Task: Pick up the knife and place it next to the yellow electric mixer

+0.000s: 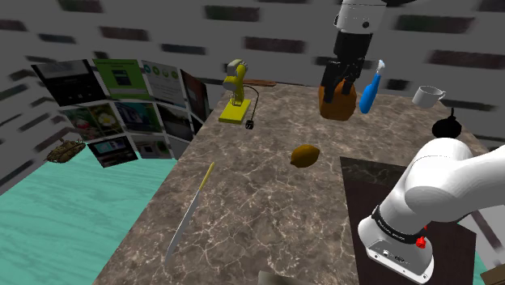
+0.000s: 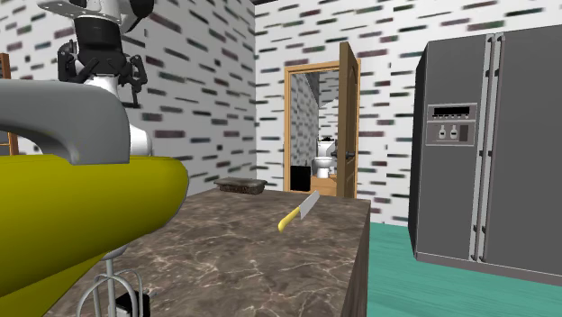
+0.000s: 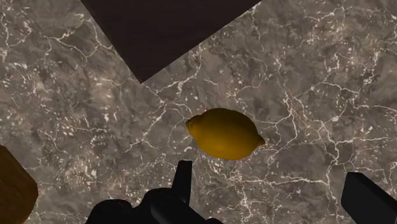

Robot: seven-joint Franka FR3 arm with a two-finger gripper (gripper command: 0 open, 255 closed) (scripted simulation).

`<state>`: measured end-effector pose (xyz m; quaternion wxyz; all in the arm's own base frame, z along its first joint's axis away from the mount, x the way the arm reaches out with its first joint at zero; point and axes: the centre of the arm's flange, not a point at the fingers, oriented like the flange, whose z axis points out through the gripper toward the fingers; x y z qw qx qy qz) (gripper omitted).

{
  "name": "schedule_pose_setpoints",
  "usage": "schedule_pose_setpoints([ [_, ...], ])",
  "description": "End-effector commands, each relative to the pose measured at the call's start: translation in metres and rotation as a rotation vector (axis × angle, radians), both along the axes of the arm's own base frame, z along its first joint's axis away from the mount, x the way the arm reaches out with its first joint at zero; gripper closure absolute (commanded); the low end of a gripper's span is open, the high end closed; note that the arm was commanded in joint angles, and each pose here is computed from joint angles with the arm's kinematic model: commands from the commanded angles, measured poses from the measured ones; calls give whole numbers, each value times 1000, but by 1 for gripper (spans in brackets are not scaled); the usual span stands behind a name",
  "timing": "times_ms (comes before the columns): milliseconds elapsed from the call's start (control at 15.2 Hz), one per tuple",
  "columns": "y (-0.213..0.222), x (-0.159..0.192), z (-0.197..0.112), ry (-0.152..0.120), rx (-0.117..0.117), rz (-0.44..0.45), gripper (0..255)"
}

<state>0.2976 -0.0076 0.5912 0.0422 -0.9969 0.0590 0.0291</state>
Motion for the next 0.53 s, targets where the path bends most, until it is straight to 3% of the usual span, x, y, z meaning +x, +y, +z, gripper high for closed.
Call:
schedule_pose_setpoints([
  [0, 0, 0, 0, 0, 0, 0, 0],
  [462, 86, 2, -37, 2, -17, -168, 0],
])
